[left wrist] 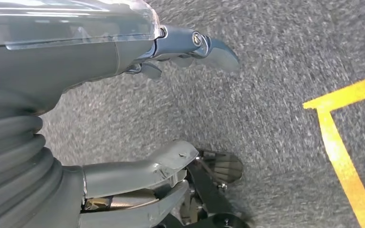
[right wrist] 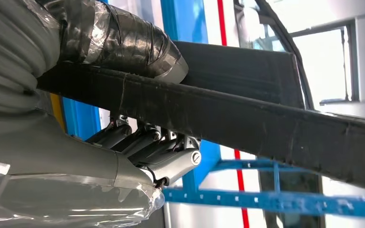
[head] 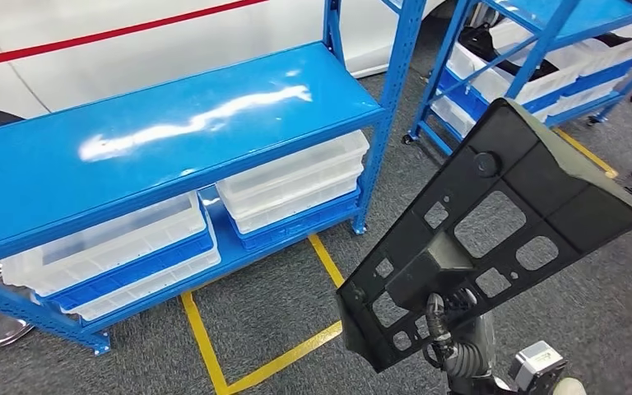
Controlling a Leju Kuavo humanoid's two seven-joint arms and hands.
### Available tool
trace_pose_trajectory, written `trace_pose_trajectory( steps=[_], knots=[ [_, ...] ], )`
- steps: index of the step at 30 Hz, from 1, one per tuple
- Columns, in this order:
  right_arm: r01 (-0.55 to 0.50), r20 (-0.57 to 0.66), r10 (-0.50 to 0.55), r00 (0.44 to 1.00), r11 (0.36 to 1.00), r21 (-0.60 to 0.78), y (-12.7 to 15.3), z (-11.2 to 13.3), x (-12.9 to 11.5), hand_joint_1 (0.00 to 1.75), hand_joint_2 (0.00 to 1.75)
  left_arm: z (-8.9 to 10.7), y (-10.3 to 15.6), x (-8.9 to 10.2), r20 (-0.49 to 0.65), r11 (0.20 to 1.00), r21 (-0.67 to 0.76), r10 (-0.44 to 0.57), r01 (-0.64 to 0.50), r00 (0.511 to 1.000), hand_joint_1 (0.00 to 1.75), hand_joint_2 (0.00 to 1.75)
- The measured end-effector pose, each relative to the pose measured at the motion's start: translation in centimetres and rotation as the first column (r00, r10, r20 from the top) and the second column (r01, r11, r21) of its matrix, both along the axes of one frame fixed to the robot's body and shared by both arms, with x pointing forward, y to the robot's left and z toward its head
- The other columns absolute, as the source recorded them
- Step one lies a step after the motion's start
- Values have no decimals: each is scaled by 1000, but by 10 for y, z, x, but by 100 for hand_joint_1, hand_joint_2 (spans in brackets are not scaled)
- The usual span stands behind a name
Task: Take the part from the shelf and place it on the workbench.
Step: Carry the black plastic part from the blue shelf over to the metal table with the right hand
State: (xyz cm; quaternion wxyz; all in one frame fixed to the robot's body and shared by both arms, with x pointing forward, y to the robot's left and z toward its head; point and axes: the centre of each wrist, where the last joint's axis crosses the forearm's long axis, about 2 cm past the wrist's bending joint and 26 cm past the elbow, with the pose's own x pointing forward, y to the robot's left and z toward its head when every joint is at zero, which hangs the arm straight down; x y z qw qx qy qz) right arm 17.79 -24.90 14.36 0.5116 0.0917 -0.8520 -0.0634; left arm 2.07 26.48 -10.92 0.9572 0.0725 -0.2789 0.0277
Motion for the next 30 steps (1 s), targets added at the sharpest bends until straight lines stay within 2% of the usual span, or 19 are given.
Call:
trace_pose_trajectory(
  steps=[12,30],
  knots=[
    [-3,-7,3,1000,1000,8,1,-1,1,175,175,1,0,7,15,1000,3,-9,9,1000,0,175],
    [-8,-7,8,1000,1000,13,3,-1,2,175,175,0,0,4,11,1000,3,-6,6,1000,0,175]
  ],
)
